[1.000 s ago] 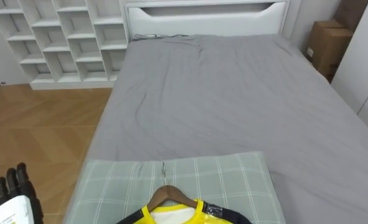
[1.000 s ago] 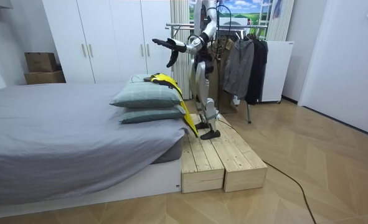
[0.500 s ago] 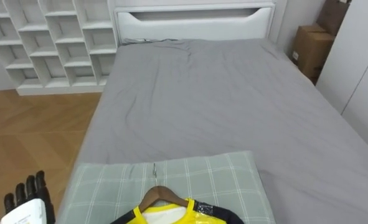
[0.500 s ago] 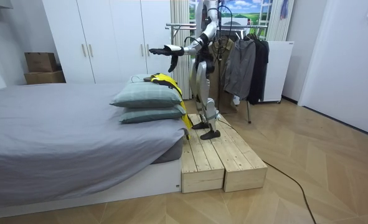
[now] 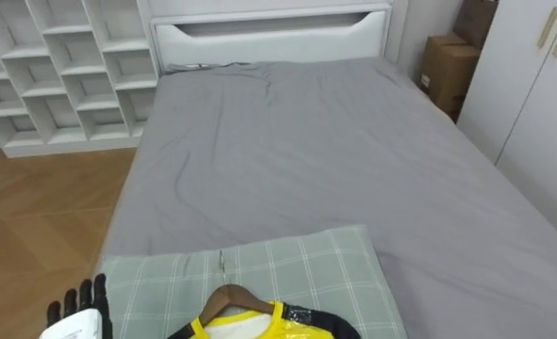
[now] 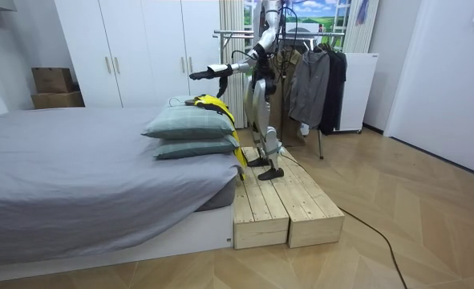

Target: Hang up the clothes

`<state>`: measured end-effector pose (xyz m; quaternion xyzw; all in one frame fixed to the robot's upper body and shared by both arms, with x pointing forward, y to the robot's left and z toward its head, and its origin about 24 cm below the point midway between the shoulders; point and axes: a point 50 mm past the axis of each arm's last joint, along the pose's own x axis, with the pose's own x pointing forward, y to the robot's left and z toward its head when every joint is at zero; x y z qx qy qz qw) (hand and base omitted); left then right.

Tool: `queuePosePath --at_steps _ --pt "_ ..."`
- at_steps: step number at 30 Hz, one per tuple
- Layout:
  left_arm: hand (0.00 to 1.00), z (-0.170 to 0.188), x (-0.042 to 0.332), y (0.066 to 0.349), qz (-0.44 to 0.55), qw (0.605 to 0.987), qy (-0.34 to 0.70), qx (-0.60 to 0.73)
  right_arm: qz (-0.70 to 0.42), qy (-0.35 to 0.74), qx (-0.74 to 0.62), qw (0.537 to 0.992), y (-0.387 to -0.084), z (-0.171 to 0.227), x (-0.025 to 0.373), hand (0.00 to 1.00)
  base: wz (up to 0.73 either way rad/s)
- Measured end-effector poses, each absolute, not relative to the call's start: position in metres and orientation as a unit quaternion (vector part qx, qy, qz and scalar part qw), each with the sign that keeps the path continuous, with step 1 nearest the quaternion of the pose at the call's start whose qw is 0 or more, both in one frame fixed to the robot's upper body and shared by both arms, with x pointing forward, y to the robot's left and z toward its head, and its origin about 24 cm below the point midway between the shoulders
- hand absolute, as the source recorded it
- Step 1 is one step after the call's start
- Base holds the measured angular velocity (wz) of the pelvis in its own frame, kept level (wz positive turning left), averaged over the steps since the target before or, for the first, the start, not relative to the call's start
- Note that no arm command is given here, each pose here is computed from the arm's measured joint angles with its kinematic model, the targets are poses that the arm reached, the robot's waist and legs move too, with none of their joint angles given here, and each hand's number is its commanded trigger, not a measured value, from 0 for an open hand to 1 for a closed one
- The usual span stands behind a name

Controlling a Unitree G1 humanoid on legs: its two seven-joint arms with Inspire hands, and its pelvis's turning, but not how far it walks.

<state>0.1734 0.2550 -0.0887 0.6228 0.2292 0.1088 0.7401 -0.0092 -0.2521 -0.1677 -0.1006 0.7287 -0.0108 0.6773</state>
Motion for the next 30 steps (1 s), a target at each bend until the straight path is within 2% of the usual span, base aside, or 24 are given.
queuePosePath --at_steps 10,22,30 --pt "0.00 -0.091 0.174 0.254 0.090 0.741 0.244 0.619 -0.023 0.726 -0.087 0.682 -0.252 -0.168 -0.008 0.00 -0.01" --pt "0.00 -0.089 0.192 0.242 0.042 0.744 0.235 0.624 -0.028 0.722 -0.098 0.685 -0.253 -0.168 -0.005 0.00 -0.06" --pt "0.00 -0.083 0.203 0.242 0.051 0.739 0.226 0.633 -0.027 0.724 -0.100 0.682 -0.254 -0.167 -0.007 0.00 -0.02"
